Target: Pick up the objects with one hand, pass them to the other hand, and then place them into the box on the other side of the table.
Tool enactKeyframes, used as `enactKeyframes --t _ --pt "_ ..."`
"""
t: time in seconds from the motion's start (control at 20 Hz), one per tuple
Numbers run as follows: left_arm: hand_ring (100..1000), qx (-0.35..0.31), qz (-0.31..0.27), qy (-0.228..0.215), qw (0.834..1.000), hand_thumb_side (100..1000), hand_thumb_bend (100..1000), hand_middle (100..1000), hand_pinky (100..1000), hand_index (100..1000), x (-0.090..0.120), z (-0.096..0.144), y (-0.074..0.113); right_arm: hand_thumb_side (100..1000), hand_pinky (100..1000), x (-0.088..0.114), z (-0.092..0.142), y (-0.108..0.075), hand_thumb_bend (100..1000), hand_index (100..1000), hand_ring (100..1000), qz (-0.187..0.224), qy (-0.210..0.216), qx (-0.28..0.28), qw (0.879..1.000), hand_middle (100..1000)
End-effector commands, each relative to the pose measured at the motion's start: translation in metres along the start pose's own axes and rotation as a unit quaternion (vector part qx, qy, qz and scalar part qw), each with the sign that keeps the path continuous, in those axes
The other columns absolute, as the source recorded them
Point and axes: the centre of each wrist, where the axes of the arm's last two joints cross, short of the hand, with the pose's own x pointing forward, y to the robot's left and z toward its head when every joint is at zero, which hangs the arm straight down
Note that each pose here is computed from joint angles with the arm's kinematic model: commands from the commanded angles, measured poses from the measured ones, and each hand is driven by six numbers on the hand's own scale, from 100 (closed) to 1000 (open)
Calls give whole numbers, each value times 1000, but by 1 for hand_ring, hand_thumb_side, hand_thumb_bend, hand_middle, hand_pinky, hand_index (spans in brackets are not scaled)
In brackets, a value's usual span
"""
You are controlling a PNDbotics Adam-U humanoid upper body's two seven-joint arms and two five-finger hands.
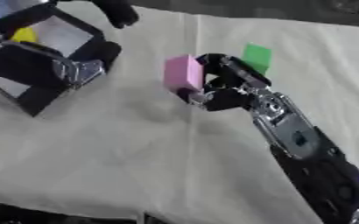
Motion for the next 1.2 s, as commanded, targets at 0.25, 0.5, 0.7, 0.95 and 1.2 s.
enactKeyframes --t 0.25,0.5,0.7,0.95,1.2 --pt "714 -45 -15 -2 999 347 100 686 867 791 16 -8 6 100 316 15 -6 -1 369 451 728 15 -26 11 999 326" --pt "733 -75 -34 1 997 373 160 707 869 810 18 -14 5 100 317 21 -7 0 368 451 729 17 -37 19 999 326" --pt "744 -93 -55 19 994 374 287 718 867 831 12 -20 3 100 316 24 -8 1 366 451 729 19 -43 25 999 326" --pt "754 -87 -78 56 992 412 503 722 867 828 0 -26 0 100 316 25 -8 1 365 450 730 18 -44 24 999 325" --pt "766 -63 -124 81 987 357 646 718 877 818 -2 -29 -4 100 316 26 -8 2 366 450 741 21 -45 24 998 325"
